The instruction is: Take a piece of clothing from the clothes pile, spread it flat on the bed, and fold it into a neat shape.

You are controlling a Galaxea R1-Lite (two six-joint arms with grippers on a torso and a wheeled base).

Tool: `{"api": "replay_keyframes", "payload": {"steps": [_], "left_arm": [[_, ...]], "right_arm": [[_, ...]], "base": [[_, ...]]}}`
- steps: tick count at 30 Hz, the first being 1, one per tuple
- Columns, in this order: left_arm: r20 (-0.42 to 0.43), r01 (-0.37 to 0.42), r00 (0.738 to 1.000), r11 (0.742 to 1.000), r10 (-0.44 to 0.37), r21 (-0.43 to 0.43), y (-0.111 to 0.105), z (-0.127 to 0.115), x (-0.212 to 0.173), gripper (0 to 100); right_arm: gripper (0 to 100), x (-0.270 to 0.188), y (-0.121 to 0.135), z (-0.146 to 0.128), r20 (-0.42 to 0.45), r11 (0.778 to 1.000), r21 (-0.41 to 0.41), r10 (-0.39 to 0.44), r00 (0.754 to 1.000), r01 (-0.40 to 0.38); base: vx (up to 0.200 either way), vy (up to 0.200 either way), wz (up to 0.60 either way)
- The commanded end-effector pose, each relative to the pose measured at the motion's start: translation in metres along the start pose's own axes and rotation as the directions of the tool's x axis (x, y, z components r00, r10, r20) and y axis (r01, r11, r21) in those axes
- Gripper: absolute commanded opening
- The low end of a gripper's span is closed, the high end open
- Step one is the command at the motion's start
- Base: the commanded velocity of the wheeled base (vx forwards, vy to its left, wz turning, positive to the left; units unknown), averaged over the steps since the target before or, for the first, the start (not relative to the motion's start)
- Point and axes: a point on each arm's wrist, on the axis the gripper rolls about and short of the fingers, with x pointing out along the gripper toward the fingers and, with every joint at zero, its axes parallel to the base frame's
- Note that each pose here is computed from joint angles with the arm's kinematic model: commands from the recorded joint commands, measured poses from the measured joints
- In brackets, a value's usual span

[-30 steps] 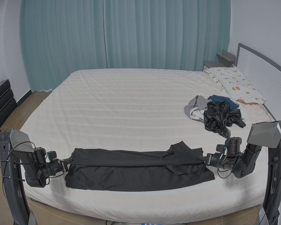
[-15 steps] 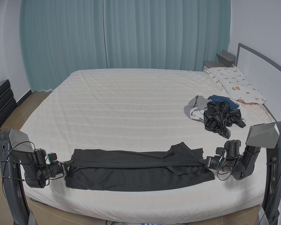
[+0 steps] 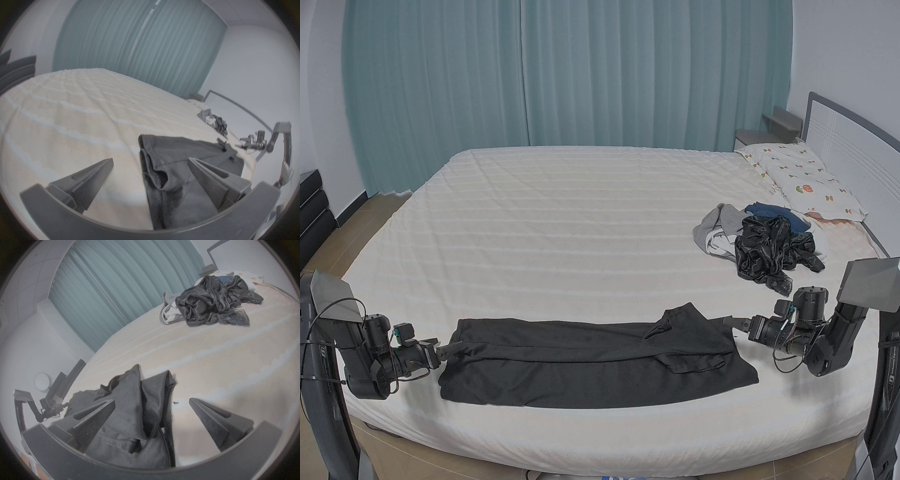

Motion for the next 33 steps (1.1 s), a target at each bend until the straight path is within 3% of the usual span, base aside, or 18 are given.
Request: {"api": "replay_keyframes", "payload": {"steps": [1, 4, 5, 6, 9, 11, 13, 15, 26, 33], "left_arm": [[0.072, 0.018, 0.997, 0.997, -0.013, -0.078, -0.001, 0.026, -0.007, 100], [0.11, 0.06, 0.993, 0.976, -0.037, -0.211, -0.012, 0.044, 0.002, 100], [0.109, 0.065, 0.993, 0.974, -0.042, -0.217, -0.013, 0.044, 0.003, 100], [0.12, 0.068, 0.992, 0.951, -0.032, -0.302, -0.026, 0.053, 0.017, 100], [0.104, 0.025, 0.994, 0.931, 0.015, -0.363, -0.04, 0.06, 0.039, 100], [0.055, -0.059, 0.995, 0.917, 0.087, -0.394, -0.047, 0.061, 0.056, 100], [0.045, -0.08, 0.993, 0.914, 0.106, -0.398, -0.048, 0.062, 0.06, 100], [-0.005, -0.164, 0.984, 0.893, 0.178, -0.418, -0.051, 0.059, 0.083, 100], [-0.038, -0.179, 0.983, 0.879, 0.181, -0.441, -0.055, 0.052, 0.09, 100], [-0.044, -0.213, 0.975, 0.868, 0.216, -0.449, -0.044, 0.052, 0.084, 100]], "right_arm": [[100, -0.002, 0.016, 0.024, 0.067, 0.998, 0.035, 0.056, 0.996, -0.058], [100, 0.009, 0.017, 0.023, 0.063, 0.994, 0.079, 0.07, 0.996, -0.075], [100, 0.009, 0.017, 0.024, 0.063, 0.994, 0.081, 0.07, 0.996, -0.075], [100, 0.019, 0.012, 0.021, 0.059, 0.989, 0.123, 0.071, 0.996, -0.077], [100, 0.029, 0.009, 0.019, 0.058, 0.977, 0.195, 0.075, 0.996, -0.085], [100, 0.036, 0.007, 0.019, 0.061, 0.965, 0.246, 0.078, 0.995, -0.091], [100, 0.037, 0.007, 0.019, 0.061, 0.962, 0.255, 0.08, 0.995, -0.093], [100, 0.043, -0.001, 0.013, 0.053, 0.953, 0.291, 0.069, 0.996, -0.081], [100, 0.044, -0.003, 0.011, 0.051, 0.952, 0.294, 0.068, 0.996, -0.08], [100, 0.043, -0.004, 0.013, 0.057, 0.953, 0.293, 0.063, 0.996, -0.077]], "base": [[0.0, 0.0, 0.0], [0.0, 0.0, 0.0], [0.0, 0.0, 0.0], [0.0, 0.0, 0.0], [0.0, 0.0, 0.0], [0.0, 0.0, 0.0], [0.0, 0.0, 0.0], [0.0, 0.0, 0.0], [0.0, 0.0, 0.0], [0.0, 0.0, 0.0]]}}
